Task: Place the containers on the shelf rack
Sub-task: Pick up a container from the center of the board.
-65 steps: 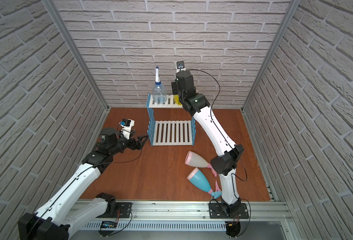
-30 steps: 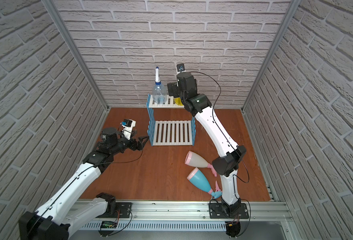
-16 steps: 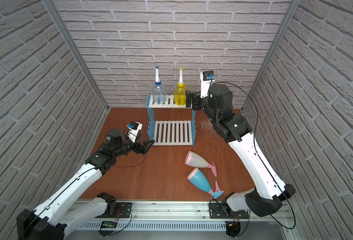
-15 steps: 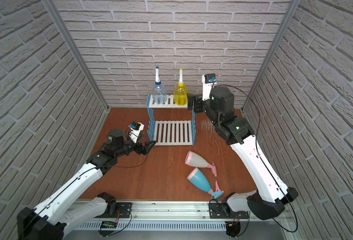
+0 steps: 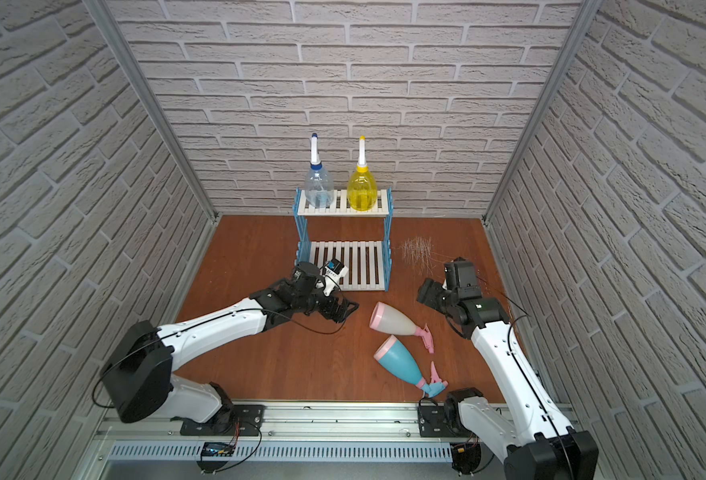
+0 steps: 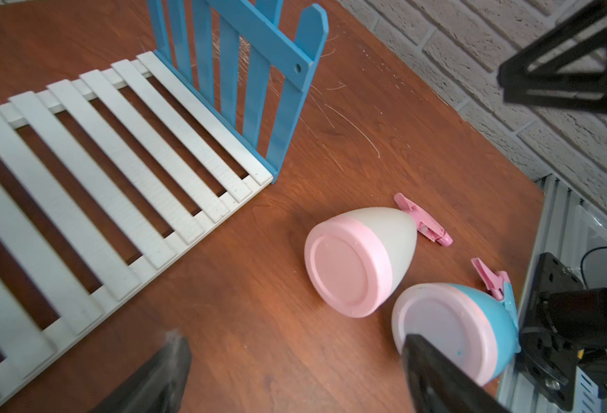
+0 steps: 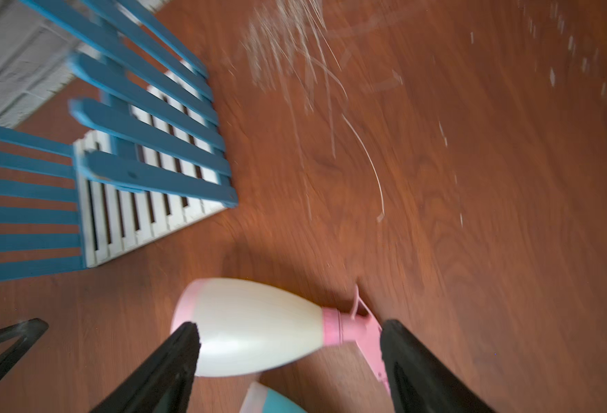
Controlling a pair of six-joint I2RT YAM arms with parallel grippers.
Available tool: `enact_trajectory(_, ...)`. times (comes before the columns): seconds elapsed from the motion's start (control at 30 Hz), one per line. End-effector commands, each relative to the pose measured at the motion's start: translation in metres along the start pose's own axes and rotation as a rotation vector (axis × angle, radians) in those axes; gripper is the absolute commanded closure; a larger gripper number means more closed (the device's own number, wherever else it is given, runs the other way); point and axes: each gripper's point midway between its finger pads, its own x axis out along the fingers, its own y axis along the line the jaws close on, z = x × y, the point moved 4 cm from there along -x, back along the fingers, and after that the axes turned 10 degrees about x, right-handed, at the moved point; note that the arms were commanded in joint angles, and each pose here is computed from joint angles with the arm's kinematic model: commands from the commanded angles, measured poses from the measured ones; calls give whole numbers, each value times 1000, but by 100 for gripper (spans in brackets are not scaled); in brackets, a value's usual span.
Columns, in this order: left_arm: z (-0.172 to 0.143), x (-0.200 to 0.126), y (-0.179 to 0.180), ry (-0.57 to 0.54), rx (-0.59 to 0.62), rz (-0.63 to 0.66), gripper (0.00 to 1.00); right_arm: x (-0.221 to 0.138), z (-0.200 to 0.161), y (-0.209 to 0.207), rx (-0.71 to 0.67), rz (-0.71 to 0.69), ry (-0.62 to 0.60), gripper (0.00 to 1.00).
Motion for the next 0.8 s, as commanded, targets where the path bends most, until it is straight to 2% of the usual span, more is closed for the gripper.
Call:
enact_trajectory(0.0,21,12,-11,-47,14,-32,3,7,-14,-14,86,-10,54,22)
enact_trajectory(0.17,15,31,-14,-8,4,-66,2,17,-32,-51,44,-205,109,25)
enact_trajectory(0.3,8,44,-13,37,-12,-76,2,27,-42,-60,16,-245,164,30)
enact_trajectory(0.5,4,51,-13,46,-27,-91,2,43,-59,-72,-4,-286,263,36)
enact_trajectory(0.77,-1,58,-15,65,-36,-117,2,60,-72,-77,-33,-298,339,36)
